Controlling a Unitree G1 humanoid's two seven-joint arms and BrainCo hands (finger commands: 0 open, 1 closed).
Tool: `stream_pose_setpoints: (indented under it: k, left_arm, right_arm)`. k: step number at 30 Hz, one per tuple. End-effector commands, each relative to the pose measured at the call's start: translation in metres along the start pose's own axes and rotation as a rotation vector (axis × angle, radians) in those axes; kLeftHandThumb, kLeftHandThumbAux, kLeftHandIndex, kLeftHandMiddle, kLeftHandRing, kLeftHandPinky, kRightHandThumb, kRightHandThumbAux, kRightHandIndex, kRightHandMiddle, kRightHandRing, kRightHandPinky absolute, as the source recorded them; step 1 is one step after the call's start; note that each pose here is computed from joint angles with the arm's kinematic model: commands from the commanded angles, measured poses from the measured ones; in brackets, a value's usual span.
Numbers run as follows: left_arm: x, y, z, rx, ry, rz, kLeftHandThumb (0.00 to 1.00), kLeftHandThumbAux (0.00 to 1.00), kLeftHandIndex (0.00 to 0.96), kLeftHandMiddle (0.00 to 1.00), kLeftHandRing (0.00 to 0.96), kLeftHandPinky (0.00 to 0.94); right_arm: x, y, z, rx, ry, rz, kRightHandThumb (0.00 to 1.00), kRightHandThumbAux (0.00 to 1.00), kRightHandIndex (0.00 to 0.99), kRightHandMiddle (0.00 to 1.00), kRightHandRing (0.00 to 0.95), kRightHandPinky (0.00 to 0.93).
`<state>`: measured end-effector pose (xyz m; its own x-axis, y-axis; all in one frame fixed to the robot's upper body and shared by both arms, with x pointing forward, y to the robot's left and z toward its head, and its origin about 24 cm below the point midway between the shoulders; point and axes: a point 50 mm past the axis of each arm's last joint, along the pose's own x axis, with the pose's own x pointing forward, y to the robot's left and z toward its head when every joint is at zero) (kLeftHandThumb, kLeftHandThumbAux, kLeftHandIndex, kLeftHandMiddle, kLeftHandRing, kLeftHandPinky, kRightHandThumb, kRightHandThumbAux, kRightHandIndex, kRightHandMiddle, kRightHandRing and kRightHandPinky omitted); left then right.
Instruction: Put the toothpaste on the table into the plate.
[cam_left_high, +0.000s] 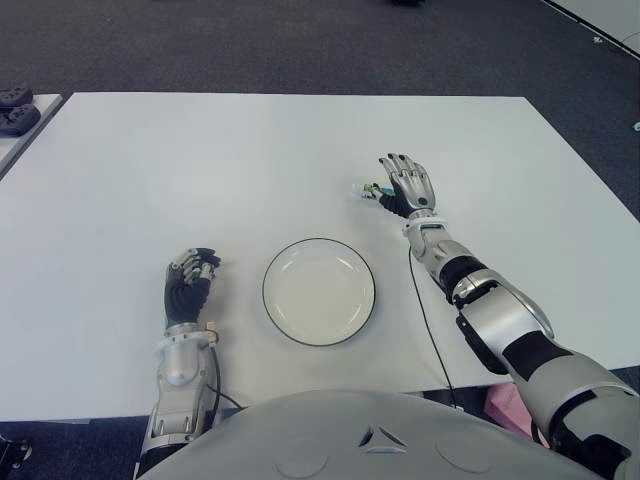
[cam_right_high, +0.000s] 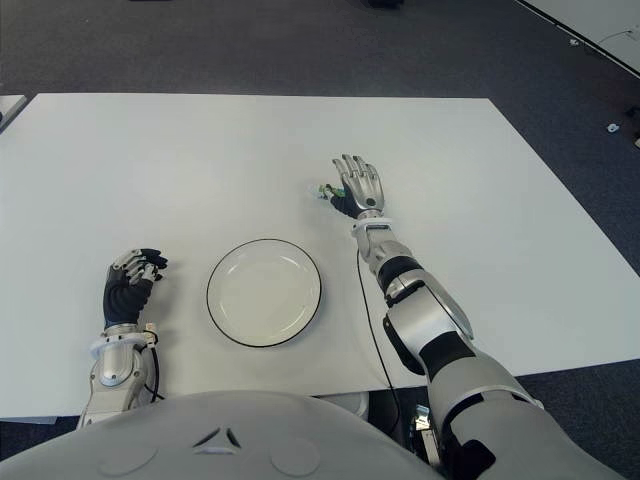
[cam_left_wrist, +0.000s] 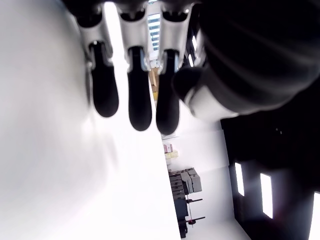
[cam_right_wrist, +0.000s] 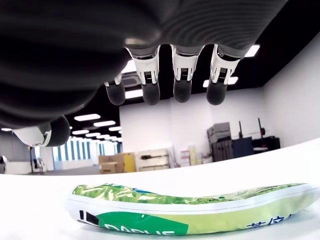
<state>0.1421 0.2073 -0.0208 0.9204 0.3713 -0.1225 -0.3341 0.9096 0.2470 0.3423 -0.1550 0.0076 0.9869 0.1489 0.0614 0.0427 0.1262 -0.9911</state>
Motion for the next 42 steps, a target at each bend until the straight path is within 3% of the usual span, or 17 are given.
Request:
stream_pose_setpoints:
  k: [1, 18, 29, 42]
  left_arm:
    - [-0.003, -0.001, -0.007, 0.009, 0.045, -0.002, 0.716, 0.719, 0.433, 0.49, 0.479, 0.484]
    - [-0.006, 0.002, -0.008, 0.017, 0.055, 0.005, 0.72, 0.72, 0.432, 0.484, 0.459, 0.455]
    - [-0.007, 0.005, -0.007, 0.017, 0.052, 0.008, 0.721, 0.719, 0.432, 0.487, 0.464, 0.465]
    - [-0.008, 0.006, -0.005, 0.005, 0.053, 0.016, 0.72, 0.719, 0.432, 0.491, 0.47, 0.473]
  right_arm:
    - [0.007, -0.004, 0.0, -0.017, 0.004, 0.061, 0.59, 0.224, 0.0, 0.0, 0.0, 0.0]
    - [0.016, -0.001, 0.0, -0.069, 0.02, 0.336, 0.593, 0.198, 0.0, 0.0, 0.0, 0.0]
    - [0.011, 0.007, -0.005, -0.131, 0.041, 0.525, 0.604, 0.178, 0.0, 0.0, 0.0, 0.0]
    - [0.009, 0.01, -0.007, -0.141, 0.022, 0.627, 0.583, 0.126, 0.0, 0.0, 0.0, 0.0]
